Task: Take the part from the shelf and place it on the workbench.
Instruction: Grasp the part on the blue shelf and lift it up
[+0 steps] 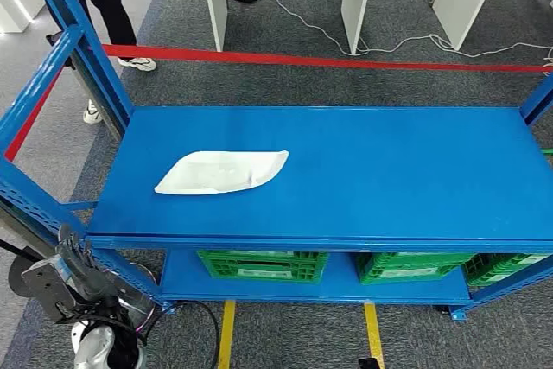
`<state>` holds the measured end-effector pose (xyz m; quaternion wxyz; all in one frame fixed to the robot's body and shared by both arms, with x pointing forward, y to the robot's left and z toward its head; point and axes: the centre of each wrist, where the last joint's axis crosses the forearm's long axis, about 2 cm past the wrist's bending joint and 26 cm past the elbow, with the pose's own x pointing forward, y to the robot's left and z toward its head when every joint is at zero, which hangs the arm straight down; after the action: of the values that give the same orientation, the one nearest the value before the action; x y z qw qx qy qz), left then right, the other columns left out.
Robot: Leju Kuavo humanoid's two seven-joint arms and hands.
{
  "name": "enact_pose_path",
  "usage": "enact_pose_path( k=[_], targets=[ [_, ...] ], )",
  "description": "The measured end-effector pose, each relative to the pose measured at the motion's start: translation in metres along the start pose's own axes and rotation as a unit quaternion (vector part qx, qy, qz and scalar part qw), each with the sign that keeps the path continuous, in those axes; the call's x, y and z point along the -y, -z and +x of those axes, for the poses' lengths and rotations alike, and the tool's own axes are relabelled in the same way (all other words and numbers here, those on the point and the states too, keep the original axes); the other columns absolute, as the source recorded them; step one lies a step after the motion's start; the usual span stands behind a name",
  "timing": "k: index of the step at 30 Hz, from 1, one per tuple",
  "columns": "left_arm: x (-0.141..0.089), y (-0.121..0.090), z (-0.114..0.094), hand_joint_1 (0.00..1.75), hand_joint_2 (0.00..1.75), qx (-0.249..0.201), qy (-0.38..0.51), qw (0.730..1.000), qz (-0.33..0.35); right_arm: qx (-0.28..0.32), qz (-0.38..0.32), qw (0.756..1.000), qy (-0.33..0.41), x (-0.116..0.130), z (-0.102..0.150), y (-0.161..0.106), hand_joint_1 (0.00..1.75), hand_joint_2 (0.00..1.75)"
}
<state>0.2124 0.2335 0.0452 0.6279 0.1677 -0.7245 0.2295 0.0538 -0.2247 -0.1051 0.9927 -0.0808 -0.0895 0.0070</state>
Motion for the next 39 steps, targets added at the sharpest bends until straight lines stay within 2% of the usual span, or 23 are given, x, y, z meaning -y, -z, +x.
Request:
enact_pose_path(
  k=[1, 2, 4, 6, 8, 9, 12, 13, 14, 18, 27, 39],
  targets=[
    [0.000, 0.000, 0.000, 0.00, 0.58, 0.000, 0.000, 1.000, 0.000, 0.000, 0.000, 1.000, 0.000, 0.000, 0.000, 0.000, 0.00, 0.00],
    [0.000, 0.000, 0.000, 0.00, 0.87, 0.000, 0.000, 1.000, 0.000, 0.000, 0.000, 1.000, 0.000, 0.000, 0.000, 0.000, 0.00, 0.00],
    [0.000, 0.001, 0.000, 0.00, 1.75, -0.001, 0.003, 1.000, -0.004, -0.001, 0.003, 1.000, -0.004, 0.000, 0.000, 0.000, 0.00, 0.00],
    [0.003, 0.008, 0.004, 0.00, 1.75, 0.000, 0.040, 0.998, -0.051, -0.009, 0.020, 0.999, -0.033, -0.001, 0.001, 0.000, 0.00, 0.00],
    [0.022, 0.021, 0.013, 0.00, 1.75, 0.040, 0.136, 0.978, -0.154, -0.017, 0.038, 0.997, -0.072, -0.003, 0.004, 0.000, 0.00, 0.00],
    [0.039, 0.024, 0.019, 0.00, 1.75, 0.086, 0.198, 0.952, -0.216, -0.018, 0.042, 0.995, -0.083, -0.003, 0.005, 0.000, 0.00, 0.00],
    [0.080, 0.019, 0.031, 0.00, 1.75, 0.241, 0.354, 0.834, -0.347, -0.014, 0.044, 0.995, -0.091, -0.004, 0.008, -0.001, 0.00, 0.00],
    [0.087, 0.017, 0.033, 0.00, 1.75, 0.269, 0.376, 0.808, -0.366, -0.014, 0.044, 0.995, -0.092, -0.004, 0.007, -0.001, 0.00, 0.00],
    [0.092, 0.015, 0.034, 0.00, 1.75, 0.281, 0.381, 0.796, -0.377, -0.015, 0.045, 0.995, -0.093, -0.005, 0.006, -0.001, 0.00, 0.00],
    [0.097, 0.016, 0.034, 0.00, 1.75, 0.257, 0.342, 0.815, -0.392, -0.020, 0.046, 0.994, -0.092, -0.005, 0.004, -0.001, 0.00, 0.00],
    [0.119, 0.022, 0.043, 0.00, 1.75, 0.278, 0.362, 0.781, -0.427, -0.027, 0.045, 0.994, -0.092, -0.005, 0.003, -0.001, 0.00, 0.00],
    [0.122, 0.025, 0.042, 0.00, 1.75, 0.283, 0.369, 0.771, -0.435, -0.027, 0.044, 0.995, -0.091, -0.005, 0.003, -0.001, 0.00, 0.00]
  ],
)
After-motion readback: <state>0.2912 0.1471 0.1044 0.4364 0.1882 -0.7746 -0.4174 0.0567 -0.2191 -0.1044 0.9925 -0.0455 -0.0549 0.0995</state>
